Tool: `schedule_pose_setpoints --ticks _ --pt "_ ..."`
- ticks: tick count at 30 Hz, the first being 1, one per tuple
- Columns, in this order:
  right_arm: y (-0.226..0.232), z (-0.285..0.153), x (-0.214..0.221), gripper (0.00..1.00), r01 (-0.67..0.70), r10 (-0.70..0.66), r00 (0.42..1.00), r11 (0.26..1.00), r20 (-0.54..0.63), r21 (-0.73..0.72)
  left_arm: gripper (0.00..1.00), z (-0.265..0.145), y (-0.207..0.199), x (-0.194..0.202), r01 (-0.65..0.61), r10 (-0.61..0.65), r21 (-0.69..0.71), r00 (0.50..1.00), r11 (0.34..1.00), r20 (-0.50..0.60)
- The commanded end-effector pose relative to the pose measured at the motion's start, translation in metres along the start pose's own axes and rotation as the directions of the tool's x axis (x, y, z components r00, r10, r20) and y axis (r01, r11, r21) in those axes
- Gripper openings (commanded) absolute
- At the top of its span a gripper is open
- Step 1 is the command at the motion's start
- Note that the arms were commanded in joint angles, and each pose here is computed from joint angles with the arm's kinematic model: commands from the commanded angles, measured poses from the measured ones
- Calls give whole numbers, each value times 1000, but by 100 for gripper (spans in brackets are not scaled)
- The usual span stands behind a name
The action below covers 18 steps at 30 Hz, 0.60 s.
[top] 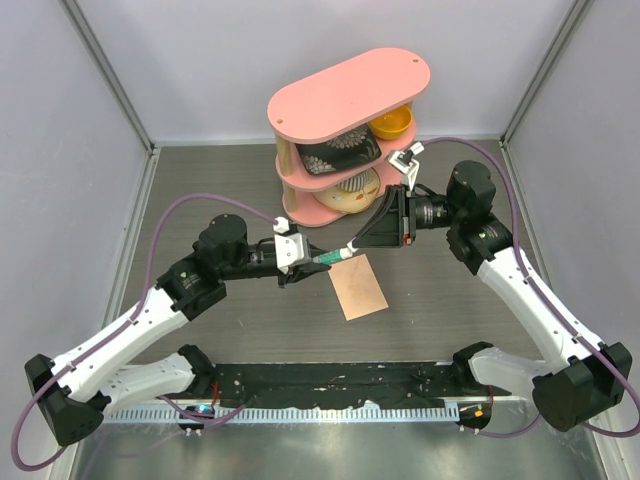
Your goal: Place the letter into the envelope and seal it
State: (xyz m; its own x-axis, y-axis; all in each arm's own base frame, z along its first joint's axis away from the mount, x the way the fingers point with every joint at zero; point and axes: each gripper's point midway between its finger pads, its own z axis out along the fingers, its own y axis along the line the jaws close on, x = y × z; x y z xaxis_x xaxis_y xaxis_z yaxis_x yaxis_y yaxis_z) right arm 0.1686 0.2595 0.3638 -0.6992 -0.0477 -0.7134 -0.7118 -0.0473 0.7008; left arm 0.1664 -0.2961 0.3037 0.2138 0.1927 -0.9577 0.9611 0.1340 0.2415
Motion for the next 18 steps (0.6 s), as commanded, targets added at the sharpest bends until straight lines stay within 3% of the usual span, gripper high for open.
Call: schedule_pose_setpoints --ticks 1,18 --pt "7 -1 0 1 50 -50 999 999 0 1 0 -7 4 -35 -64 64 -6 994 998 89" --pt "15 1 -1 1 57 -57 998 998 -8 -18 0 -1 13 -26 -19 21 -40 999 999 40"
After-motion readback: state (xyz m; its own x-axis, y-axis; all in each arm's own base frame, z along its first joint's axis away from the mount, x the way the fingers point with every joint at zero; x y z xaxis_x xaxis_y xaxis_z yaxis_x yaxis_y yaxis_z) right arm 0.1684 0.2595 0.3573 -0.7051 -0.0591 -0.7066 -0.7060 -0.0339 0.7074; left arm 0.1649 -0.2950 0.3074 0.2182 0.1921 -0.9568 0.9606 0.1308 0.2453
